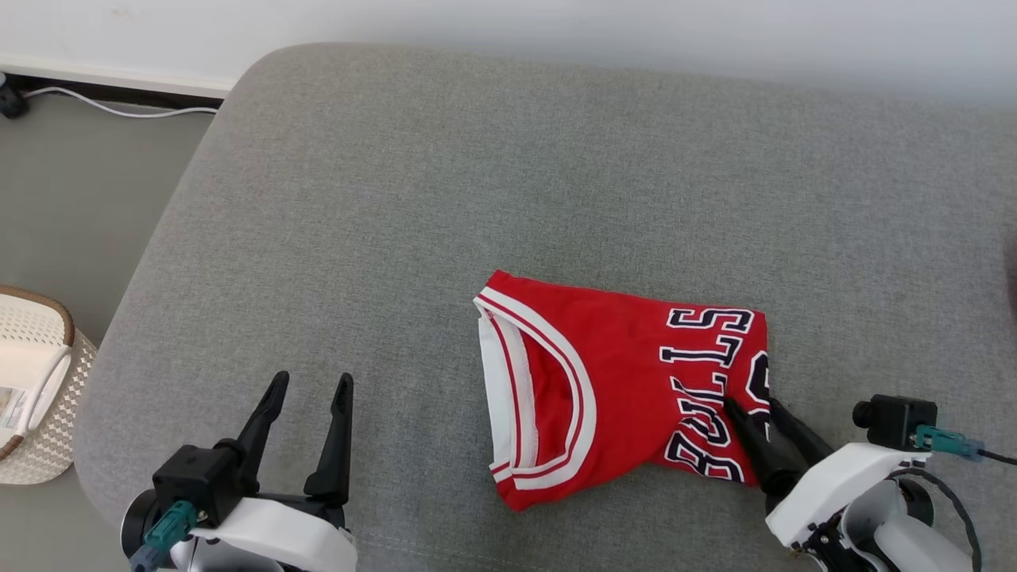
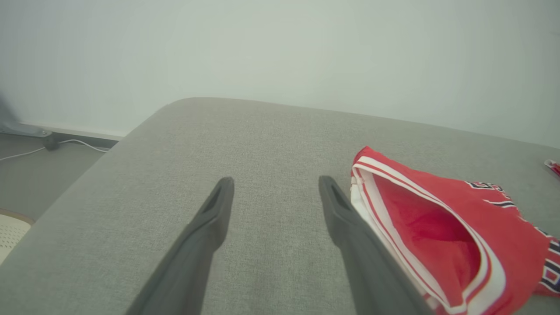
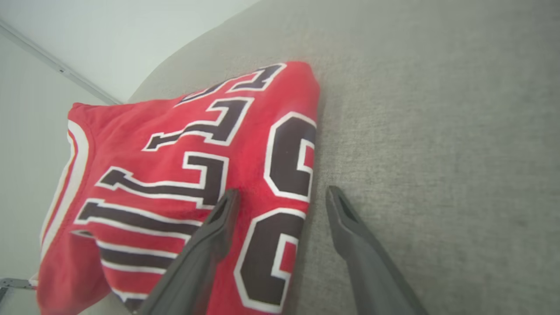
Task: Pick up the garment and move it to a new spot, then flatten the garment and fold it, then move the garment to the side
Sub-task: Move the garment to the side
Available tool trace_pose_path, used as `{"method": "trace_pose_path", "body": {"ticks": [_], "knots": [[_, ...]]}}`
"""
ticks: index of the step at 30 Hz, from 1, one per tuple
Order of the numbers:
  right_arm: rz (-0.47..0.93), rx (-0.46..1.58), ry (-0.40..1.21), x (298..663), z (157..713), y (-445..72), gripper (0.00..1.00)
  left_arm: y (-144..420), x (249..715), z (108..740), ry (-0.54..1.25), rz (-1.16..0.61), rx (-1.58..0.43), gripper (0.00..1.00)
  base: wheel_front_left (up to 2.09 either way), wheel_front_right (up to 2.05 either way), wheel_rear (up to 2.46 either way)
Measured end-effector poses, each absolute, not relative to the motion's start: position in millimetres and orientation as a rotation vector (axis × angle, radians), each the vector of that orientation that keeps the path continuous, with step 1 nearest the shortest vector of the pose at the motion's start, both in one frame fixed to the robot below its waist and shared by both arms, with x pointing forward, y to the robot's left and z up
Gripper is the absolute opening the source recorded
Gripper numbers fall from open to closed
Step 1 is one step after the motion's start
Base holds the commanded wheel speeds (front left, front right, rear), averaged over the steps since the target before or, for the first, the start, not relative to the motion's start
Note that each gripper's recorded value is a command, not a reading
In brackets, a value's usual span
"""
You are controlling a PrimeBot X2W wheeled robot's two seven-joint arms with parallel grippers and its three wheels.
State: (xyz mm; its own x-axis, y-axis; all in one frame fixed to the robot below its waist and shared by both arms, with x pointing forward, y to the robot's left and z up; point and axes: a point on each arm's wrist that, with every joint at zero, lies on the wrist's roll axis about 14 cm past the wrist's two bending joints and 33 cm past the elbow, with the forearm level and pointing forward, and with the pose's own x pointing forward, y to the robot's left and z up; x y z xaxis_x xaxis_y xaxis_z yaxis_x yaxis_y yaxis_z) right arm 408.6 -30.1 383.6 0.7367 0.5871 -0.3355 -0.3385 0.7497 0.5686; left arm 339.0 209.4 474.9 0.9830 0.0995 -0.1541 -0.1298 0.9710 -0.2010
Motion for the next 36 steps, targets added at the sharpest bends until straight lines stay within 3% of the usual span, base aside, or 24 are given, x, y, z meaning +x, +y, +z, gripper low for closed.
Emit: {"method": "trace_pose_path", "body": {"ticks": [2, 5, 6, 16, 23, 29, 36], "knots": [[0.552, 0.527, 0.553, 407, 384, -23, 1.00, 210, 341, 474, 0.144, 0.117, -0.212, 1.00, 0.00, 0.00, 0.00], [0.574, 0.536, 0.552, 407, 387, -18, 0.07, 209, 343, 471, 0.151, 0.115, -0.212, 1.00, 0.00, 0.00, 0.00], [0.575, 0.549, 0.549, 407, 389, -17, 0.00, 209, 344, 471, 0.148, 0.110, -0.212, 1.00, 0.00, 0.00, 0.00], [0.587, 0.536, 0.457, 424, 416, -38, 0.00, 202, 349, 470, 0.147, 0.084, -0.216, 1.00, 0.00, 0.00, 0.00], [0.567, 0.362, 0.296, 471, 481, -107, 0.00, 192, 357, 471, 0.141, 0.049, -0.222, 1.00, 0.00, 0.00, 0.00], [0.535, 0.280, 0.303, 481, 513, -145, 0.00, 179, 362, 473, 0.133, 0.009, -0.235, 1.00, 0.00, 0.00, 0.00], [0.379, 0.184, 0.319, 503, 541, -219, 0.00, 164, 370, 468, 0.148, -0.042, -0.250, 1.00, 0.00, 0.00, 0.00]]}}
